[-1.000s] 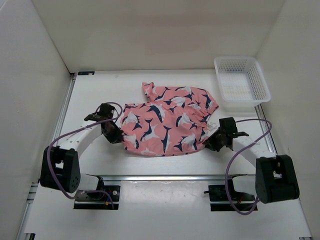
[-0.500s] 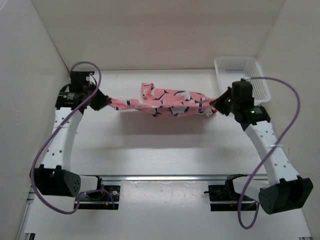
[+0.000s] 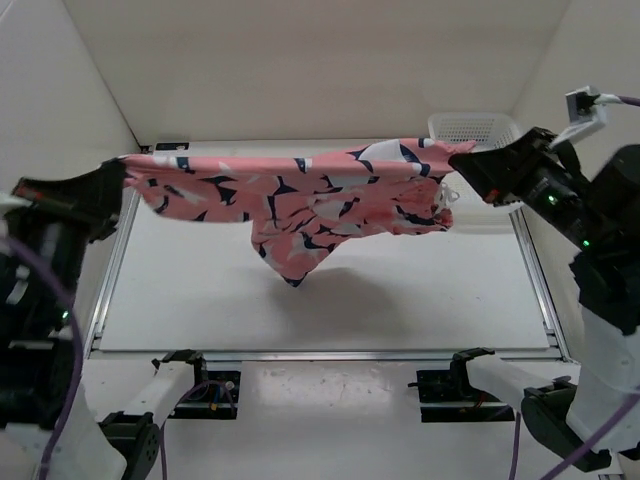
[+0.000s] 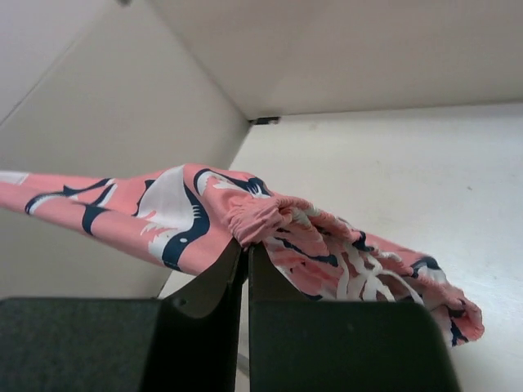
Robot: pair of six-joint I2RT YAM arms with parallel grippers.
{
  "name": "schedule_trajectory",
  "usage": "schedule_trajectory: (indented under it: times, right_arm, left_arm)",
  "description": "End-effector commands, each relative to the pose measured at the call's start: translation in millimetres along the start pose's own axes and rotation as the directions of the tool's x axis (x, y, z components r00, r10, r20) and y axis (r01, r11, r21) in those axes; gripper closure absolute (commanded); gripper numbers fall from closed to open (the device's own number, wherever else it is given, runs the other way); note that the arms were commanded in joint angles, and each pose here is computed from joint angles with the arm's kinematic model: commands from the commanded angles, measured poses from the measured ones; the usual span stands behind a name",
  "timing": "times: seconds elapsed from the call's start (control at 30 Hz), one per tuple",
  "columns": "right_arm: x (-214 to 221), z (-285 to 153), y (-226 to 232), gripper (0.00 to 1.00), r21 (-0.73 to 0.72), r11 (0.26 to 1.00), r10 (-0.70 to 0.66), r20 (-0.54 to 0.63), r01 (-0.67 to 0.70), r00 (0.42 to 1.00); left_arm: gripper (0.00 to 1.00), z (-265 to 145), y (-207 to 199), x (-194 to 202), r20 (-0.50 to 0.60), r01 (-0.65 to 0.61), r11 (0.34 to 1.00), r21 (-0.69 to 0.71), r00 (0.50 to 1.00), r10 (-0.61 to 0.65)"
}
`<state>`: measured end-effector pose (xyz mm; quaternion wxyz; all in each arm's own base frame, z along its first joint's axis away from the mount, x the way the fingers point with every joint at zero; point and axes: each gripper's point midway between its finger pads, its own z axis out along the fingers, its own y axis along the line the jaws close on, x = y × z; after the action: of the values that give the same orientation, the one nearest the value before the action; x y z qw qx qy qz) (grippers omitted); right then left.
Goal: Fold and stack the shorts
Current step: Flatten the shorts out, then fold the shorts
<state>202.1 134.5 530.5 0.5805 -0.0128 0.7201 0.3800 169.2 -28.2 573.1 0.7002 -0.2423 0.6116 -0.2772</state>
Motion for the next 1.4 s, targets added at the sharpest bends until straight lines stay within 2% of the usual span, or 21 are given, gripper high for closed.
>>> schedule_trajectory:
  times: [0.0, 0.13, 0.23, 0.3, 0.37, 0.53, 0.57, 0.63, 0.7, 0.73, 0.8, 0.83, 0.87, 0.97, 1.03, 1.07, 1.23, 1.37]
  right_arm:
    - [-1.8, -43.1, 25.7, 1.0, -0.072, 0.99, -0.117, 0.02, 0.118, 0.993]
    - [3.0, -61.7, 40.0, 1.0, -0.117, 0.988, -0.102, 0.013, 0.103, 0.995]
    - [10.0, -63.8, 34.4, 1.0, -0.087, 0.995, -0.044, -0.001, 0.044, 0.999]
    - [19.9, -52.1, 13.7, 1.0, -0.01, 1.0, 0.001, -0.025, -0.002, 1.0]
    - [26.7, -38.9, -18.2, 1.0, 0.123, 0.992, 0.034, -0.026, -0.031, 0.999]
    - [70.0, 19.5, -102.6, 1.0, 0.372, 0.927, 0.107, -0.13, -0.051, 0.986]
    - [90.2, 41.4, -129.5, 1.0, 0.429, 0.902, 0.136, -0.178, -0.048, 0.975]
    - [108.0, 61.8, -161.4, 1.0, 0.5, 0.865, 0.161, -0.207, -0.038, 0.965]
    - [132.2, 92.2, -201.8, 1.0, 0.571, 0.821, 0.2, -0.249, -0.023, 0.948]
    - [135.2, 101.3, -216.7, 1.0, 0.601, 0.799, 0.207, -0.25, -0.016, 0.946]
    - [156.9, 127.5, -259.3, 1.0, 0.676, 0.736, 0.22, -0.29, 0.037, 0.932]
    - [172.4, 144.0, -282.2, 1.0, 0.703, 0.71, 0.254, -0.321, 0.05, 0.912]
    - [178.2, 153.7, -290.5, 1.0, 0.71, 0.702, 0.266, -0.336, 0.057, 0.904]
    - [185.0, 188.7, -317.4, 1.0, 0.733, 0.676, 0.276, -0.349, 0.077, 0.896]
    - [195.8, 206.8, -332.4, 1.0, 0.744, 0.663, 0.299, -0.36, 0.079, 0.884]
    - [186.2, 218.5, -329.9, 1.0, 0.733, 0.677, 0.29, -0.35, 0.067, 0.891]
    - [182.6, 258.5, -348.0, 1.0, 0.723, 0.69, 0.322, -0.325, 0.015, 0.889]
    - [172.4, 277.8, -348.9, 1.0, 0.696, 0.718, 0.321, -0.314, -0.014, 0.894]
  left_arm:
    - [0.9, -22.4, 12.5, -49.3, 0.201, -0.045, 0.991, -0.127, 0.977, 0.07]
    - [0.9, -55.5, -0.4, -78.7, 0.306, -0.043, 0.994, -0.1, 0.949, 0.071]
    - [0.9, -51.7, -3.6, -79.3, 0.293, -0.061, 0.994, -0.087, 0.953, 0.084]
    - [0.9, -28.8, -1.3, -72.1, 0.264, -0.067, 0.993, -0.097, 0.96, 0.091]
    - [0.9, 6.3, 16.0, -51.0, 0.192, -0.09, 0.984, -0.155, 0.974, 0.119]
    - [0.9, 121.4, 64.8, 26.1, -0.079, -0.176, 0.948, -0.266, 0.984, 0.161]
    - [0.9, 141.0, 78.1, 39.3, -0.115, -0.186, 0.94, -0.288, 0.981, 0.159]
    - [0.9, 188.1, 112.4, 82.7, -0.243, -0.217, 0.918, -0.333, 0.96, 0.138]
    - [0.9, 217.8, 137.4, 109.1, -0.314, -0.233, 0.902, -0.363, 0.942, 0.116]
    - [0.9, 244.1, 171.1, 136.9, -0.38, -0.259, 0.872, -0.415, 0.92, 0.092]
    - [0.9, 269.8, 186.9, 154.2, -0.419, -0.262, 0.869, -0.421, 0.905, 0.07]
    - [0.9, 290.4, 216.6, 181.4, -0.467, -0.271, 0.847, -0.457, 0.884, 0.031]
    - [0.9, 303.1, 218.3, 176.7, -0.455, -0.256, 0.856, -0.45, 0.89, 0.027]
    - [0.9, 335.9, 246.5, 207.2, -0.5, -0.257, 0.853, -0.454, 0.866, -0.005]
    - [0.9, 351.3, 244.8, 197.5, -0.477, -0.249, 0.864, -0.437, 0.879, 0.012]
    - [0.9, 361.8, 250.8, 195.7, -0.467, -0.24, 0.868, -0.435, 0.884, 0.011]
    - [0.9, 382.5, 255.4, 185.6, -0.436, -0.226, 0.884, -0.409, 0.899, 0.028]
    - [0.9, 386.1, 247.5, 186.9, -0.478, -0.249, 0.915, -0.318, 0.876, 0.072]
